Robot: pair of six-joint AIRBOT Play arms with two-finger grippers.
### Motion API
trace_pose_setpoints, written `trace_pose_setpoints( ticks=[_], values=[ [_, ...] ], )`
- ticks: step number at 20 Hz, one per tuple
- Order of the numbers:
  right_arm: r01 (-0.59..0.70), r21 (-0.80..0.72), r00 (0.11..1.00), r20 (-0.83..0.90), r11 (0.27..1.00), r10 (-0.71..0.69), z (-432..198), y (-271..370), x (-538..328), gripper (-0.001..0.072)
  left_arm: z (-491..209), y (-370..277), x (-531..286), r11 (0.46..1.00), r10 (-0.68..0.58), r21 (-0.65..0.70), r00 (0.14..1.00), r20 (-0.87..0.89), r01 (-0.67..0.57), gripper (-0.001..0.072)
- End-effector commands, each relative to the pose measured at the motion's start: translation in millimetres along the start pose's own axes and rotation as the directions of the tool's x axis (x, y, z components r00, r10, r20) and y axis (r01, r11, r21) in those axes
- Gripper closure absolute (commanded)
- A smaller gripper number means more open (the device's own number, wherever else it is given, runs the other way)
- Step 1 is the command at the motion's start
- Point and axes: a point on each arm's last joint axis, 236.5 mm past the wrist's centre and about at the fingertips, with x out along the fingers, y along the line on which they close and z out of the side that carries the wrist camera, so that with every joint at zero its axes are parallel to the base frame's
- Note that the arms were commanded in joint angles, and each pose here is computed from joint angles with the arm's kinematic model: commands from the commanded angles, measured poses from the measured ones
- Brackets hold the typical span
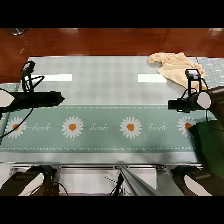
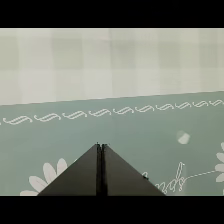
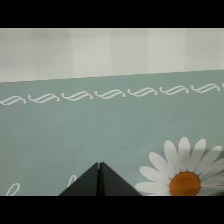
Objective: Fold the shirts.
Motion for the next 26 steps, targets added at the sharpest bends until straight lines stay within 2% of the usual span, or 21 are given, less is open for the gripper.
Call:
trace_pose_setpoints(
  ticks=[1,7,12,14,17,18,20,21,22,23,24,25,26],
  values=[
    [-0.014,0.001,0.999,0.046,1.0,0.014,10.9,3.1,-0.6,0.0689,0.5,0.3,-0.1,1.0,0.001,-0.001,1.0,0.003,-0.001,0.0681],
    [-0.039,0.0,0.991,0.126,0.999,0.039,29.6,9.1,-2.0,0.0688,0.5,0.3,-0.1,1.0,0.001,-0.001,1.0,0.003,-0.001,0.0681],
    [-0.011,-0.055,0.945,0.326,0.998,0.028,77.0,6.5,-12.9,0.0689,0.5,0.3,-0.1,1.0,0.001,-0.001,1.0,0.003,-0.001,0.0681],
    [-0.033,-0.076,0.897,0.437,0.997,0.063,103.2,14.7,-24.2,0.0688,0.5,0.3,-0.1,1.0,0.001,-0.001,1.0,0.003,-0.001,0.0681],
    [0.001,-0.165,0.764,0.636,0.986,0.105,150.6,23.0,-55.4,0.0685,6.3,1.6,-0.1,1.0,0.006,-0.001,1.0,0.027,-0.006,0.0681],
    [-0.012,-0.17,0.706,0.696,0.985,0.129,165.4,25.4,-68.6,0.0654,11.0,2.4,-0.3,1.0,0.01,-0.002,0.999,0.047,-0.009,0.0681],
    [-0.058,-0.156,0.593,0.789,0.986,0.16,188.9,25.5,-93.4,0.0309,12.8,2.8,-0.4,1.0,0.011,-0.002,0.998,0.054,-0.011,0.068],
    [-0.072,-0.149,0.546,0.821,0.986,0.164,198.4,22.1,-100.8,0.0255,13.6,3.0,-0.4,1.0,0.012,-0.002,0.998,0.058,-0.012,0.0643],
    [-0.075,-0.138,0.515,0.842,0.988,0.157,206.9,14.1,-100.7,0.0183,14.4,3.1,-0.4,1.0,0.012,-0.002,0.998,0.061,-0.012,0.0518],
    [-0.077,-0.109,0.516,0.846,0.991,0.133,213.5,1.3,-91.4,0.0109,14.4,3.1,-0.4,1.0,0.012,-0.002,0.998,0.061,-0.012,0.0318],
    [-0.073,-0.065,0.545,0.833,0.995,0.094,219.3,-17.2,-72.5,0.0077,14.4,3.1,-0.4,1.0,0.012,-0.002,0.998,0.061,-0.012,0.0074],
    [-0.061,-0.031,0.573,0.817,0.998,0.06,224.6,-34.2,-52.4,0.007,14.3,3.1,-0.4,1.0,0.012,-0.002,0.998,0.061,-0.012,0.0003],
    [-0.052,0.008,0.611,0.792,0.999,0.025,230.8,-51.5,-29.2,0.0069,14.3,3.1,-0.4,1.0,0.012,-0.002,0.998,0.061,-0.012,0.0004]
  ],
)
